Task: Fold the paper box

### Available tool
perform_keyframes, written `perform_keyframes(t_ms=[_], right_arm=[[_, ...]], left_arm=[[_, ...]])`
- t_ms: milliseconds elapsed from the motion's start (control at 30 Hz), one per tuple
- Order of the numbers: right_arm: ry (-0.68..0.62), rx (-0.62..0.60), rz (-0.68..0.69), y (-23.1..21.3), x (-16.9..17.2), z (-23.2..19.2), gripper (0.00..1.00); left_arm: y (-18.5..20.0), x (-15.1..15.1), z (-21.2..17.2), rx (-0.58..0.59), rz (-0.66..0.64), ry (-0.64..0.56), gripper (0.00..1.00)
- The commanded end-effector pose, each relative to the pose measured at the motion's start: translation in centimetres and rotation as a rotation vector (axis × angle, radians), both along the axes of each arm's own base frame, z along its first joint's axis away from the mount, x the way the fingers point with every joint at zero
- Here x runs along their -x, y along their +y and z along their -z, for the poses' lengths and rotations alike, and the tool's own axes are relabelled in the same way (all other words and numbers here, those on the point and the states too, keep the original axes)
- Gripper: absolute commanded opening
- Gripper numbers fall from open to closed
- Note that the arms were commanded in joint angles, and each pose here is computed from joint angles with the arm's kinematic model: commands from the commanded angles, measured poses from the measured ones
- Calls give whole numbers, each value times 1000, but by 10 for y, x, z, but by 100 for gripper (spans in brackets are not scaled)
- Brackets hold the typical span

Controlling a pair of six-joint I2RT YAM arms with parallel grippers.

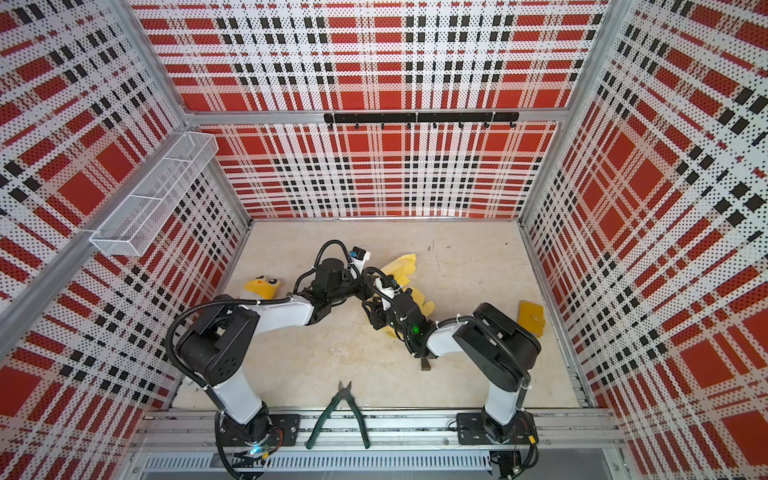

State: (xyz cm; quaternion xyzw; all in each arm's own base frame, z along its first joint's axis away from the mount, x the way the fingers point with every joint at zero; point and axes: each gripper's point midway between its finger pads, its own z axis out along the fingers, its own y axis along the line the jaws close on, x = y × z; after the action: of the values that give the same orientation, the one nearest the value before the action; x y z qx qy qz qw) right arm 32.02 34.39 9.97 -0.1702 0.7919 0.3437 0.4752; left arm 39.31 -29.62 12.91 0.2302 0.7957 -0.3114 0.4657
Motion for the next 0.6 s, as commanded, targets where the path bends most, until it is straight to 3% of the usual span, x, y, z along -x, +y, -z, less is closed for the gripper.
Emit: perform_keyframes(t_ms=[0, 200, 333, 567], right_arm=[[-100, -36, 4, 8, -13, -17, 44], [-117, -54, 19, 2, -13, -5, 42], [-129, -89, -4, 6, -11, 0, 37], [-240, -132, -46, 5, -2, -5, 35]], left_arm=[[-4, 10, 10, 21, 12, 50, 50], [-5, 20, 13, 39, 33, 101, 51], [-10, 30, 28, 51, 47, 208, 51], [-9, 31, 32, 55, 40, 241, 51]])
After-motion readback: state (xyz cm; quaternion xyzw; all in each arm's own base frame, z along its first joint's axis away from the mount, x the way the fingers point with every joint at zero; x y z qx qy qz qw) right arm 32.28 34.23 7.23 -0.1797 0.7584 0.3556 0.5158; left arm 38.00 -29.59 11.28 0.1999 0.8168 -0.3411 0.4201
